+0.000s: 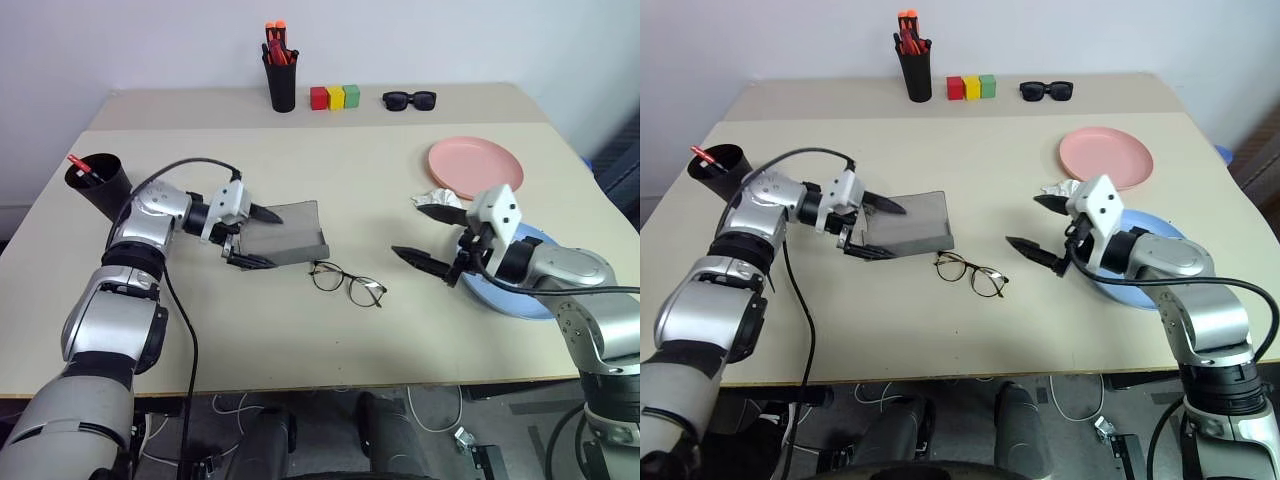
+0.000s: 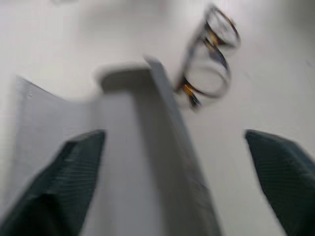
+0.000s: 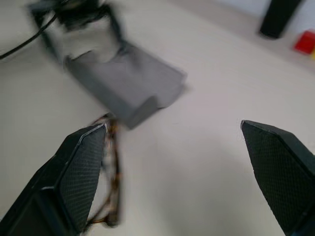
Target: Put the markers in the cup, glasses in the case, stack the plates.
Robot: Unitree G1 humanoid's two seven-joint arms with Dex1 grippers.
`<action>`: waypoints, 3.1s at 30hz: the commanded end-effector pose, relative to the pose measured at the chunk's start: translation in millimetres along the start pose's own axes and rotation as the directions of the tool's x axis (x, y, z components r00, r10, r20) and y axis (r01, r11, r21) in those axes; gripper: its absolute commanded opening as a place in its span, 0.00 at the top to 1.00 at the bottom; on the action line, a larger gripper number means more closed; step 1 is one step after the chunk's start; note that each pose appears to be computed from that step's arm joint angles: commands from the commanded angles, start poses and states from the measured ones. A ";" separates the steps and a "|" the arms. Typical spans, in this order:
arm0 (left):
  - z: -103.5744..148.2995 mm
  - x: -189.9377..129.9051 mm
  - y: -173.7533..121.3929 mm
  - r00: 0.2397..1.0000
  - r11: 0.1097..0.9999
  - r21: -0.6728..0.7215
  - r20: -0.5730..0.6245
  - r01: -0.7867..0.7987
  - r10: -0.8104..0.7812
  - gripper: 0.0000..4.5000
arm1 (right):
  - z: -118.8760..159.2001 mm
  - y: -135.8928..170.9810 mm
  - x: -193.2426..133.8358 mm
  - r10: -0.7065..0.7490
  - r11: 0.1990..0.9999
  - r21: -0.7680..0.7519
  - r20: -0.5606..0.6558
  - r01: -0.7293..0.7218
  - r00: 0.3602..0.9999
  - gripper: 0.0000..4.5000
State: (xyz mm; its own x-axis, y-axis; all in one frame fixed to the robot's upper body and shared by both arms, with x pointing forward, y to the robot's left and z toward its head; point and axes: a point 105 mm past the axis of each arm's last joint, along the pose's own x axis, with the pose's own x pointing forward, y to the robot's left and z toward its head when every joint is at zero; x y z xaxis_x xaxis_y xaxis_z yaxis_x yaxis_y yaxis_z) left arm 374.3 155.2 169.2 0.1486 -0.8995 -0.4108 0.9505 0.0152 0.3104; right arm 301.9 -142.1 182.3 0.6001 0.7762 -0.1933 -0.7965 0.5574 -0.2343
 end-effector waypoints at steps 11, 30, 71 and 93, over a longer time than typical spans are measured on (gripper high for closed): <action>32.7 -62.5 -51.6 0.953 0.956 -0.244 0.215 -0.160 0.214 0.01 | -2.9 51.0 60.7 0.060 0.998 -0.024 -0.160 -0.064 0.985 0.00; 18.8 -69.0 -92.5 0.939 0.930 -0.282 0.178 -0.237 0.294 0.00 | -42.3 46.7 62.0 0.065 0.998 0.002 -0.347 -0.069 0.935 0.84; 12.8 -125.1 -87.8 0.818 0.782 -0.379 0.102 -0.494 0.566 0.00 | 78.4 39.4 148.1 0.161 0.943 -0.318 0.181 -0.098 0.970 1.00; 10.3 -121.3 -98.2 0.818 0.783 -0.367 0.095 -0.501 0.568 0.00 | 4.1 50.2 180.4 0.225 0.861 -0.465 -0.017 -0.207 0.974 1.00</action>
State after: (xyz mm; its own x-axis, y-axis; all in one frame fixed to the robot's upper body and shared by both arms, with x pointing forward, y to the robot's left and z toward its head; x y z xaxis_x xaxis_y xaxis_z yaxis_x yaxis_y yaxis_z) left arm 260.3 267.1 185.5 0.6473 -0.7564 -0.0936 0.7622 0.6409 0.0913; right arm 370.6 26.6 136.2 0.4092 0.8772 -0.2511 -0.7864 0.1995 -0.5846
